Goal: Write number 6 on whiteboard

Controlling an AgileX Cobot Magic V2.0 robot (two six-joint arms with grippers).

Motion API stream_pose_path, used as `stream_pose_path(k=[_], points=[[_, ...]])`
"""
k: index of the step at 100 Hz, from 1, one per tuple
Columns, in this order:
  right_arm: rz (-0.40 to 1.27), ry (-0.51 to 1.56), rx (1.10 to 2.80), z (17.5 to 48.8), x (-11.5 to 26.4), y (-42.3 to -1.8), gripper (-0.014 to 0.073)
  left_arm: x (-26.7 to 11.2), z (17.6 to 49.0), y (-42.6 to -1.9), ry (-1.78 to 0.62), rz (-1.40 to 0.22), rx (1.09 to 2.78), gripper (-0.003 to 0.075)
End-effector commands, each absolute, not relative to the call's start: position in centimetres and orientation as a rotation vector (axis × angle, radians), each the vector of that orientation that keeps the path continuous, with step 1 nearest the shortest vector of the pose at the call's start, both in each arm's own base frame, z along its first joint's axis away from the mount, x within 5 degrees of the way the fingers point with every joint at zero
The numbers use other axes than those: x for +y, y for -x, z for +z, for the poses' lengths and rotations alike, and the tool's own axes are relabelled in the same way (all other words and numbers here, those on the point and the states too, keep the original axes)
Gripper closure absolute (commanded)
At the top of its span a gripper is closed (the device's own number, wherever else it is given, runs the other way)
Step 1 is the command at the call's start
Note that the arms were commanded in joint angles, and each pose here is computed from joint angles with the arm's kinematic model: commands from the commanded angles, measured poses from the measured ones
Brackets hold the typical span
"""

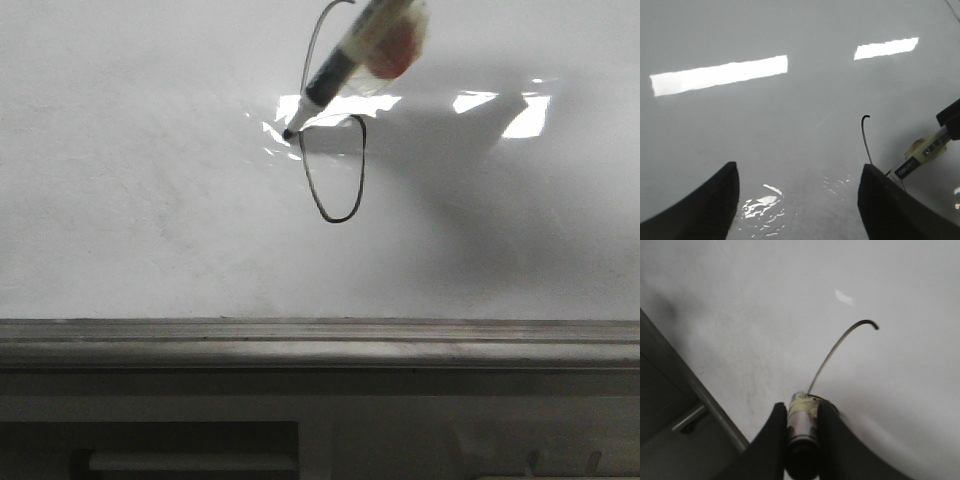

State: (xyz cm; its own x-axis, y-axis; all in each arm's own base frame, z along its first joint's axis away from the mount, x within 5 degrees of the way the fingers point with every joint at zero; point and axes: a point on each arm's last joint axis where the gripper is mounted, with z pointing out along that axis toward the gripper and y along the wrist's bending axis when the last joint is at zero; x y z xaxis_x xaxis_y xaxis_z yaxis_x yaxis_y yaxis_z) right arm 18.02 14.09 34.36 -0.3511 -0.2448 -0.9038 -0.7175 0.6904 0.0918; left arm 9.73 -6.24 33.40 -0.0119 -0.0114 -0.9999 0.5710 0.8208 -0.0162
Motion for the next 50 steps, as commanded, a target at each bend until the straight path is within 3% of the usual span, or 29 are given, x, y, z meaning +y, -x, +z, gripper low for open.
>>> stream_pose_path(k=[1,25,50], points=[[0.617,0.751,1.838,36.2,14.7,-18.0,0.0644,-6.1,34.3,-9.7,-0.428,-0.498,1.502,0.0263],[0.668,0.902,1.879,37.1,13.1,-14.7,0.0644,-7.0,34.0,-9.2,-0.530,-0.580,1.522,0.0263],[0.691,0.939,1.927,37.2,12.7,-14.4,0.0644,-9.1,32.6,-9.3,-0.772,-0.722,1.595,0.0263]])
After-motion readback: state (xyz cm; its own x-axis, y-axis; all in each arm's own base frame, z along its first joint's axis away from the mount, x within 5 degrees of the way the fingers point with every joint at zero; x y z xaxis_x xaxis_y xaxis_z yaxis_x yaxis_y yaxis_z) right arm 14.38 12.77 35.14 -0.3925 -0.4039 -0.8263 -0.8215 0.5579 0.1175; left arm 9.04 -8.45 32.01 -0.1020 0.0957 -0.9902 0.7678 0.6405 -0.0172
